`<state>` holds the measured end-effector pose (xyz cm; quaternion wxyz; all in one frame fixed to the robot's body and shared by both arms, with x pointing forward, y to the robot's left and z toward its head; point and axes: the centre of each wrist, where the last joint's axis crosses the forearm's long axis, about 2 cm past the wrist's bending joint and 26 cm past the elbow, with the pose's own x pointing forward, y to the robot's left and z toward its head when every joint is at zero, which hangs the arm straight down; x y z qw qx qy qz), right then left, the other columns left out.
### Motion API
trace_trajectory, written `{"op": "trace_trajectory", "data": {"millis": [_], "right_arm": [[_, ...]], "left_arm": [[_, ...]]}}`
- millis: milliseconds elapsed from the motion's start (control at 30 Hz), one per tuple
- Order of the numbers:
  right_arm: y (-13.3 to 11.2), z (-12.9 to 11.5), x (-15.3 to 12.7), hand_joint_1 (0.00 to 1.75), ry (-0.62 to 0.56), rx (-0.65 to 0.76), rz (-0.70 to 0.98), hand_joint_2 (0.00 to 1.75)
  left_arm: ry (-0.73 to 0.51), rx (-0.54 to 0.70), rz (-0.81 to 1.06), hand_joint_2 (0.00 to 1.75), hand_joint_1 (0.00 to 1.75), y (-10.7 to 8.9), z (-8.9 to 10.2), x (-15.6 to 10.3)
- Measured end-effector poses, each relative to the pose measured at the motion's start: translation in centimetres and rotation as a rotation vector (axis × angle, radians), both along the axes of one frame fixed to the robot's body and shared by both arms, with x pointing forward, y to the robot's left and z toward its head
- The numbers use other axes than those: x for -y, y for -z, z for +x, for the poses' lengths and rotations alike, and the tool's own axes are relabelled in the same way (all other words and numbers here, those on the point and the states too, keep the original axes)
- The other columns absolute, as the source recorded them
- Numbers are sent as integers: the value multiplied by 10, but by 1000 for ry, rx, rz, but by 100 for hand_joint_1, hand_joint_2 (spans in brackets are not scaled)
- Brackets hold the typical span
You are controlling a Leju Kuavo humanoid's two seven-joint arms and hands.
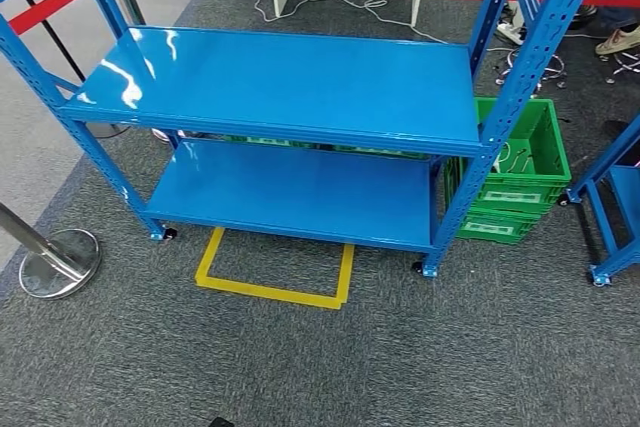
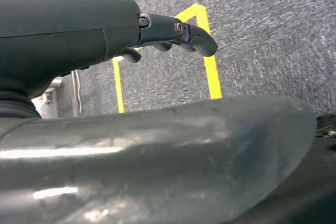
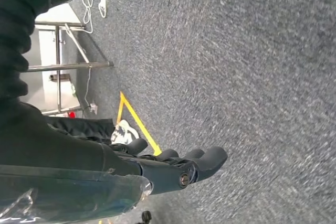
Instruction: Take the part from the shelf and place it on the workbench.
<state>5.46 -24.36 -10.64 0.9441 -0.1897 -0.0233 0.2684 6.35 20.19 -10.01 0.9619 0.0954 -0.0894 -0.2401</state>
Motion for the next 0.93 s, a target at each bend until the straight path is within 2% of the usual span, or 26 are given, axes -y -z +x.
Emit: {"op": "trace_trajectory", "data": {"millis": [400,533,933], "right_arm": [[0,0,0,0,-48,3,-20,175],[0,0,0,0,-49,2,-18,0],[0,0,0,0,-48,-5,-8,0]], "left_arm": [[4,4,-6,0,0,-1,2,4],[5,5,-4,0,0,-1,2,3],[8,4,-1,0,0,0,2,1]]}}
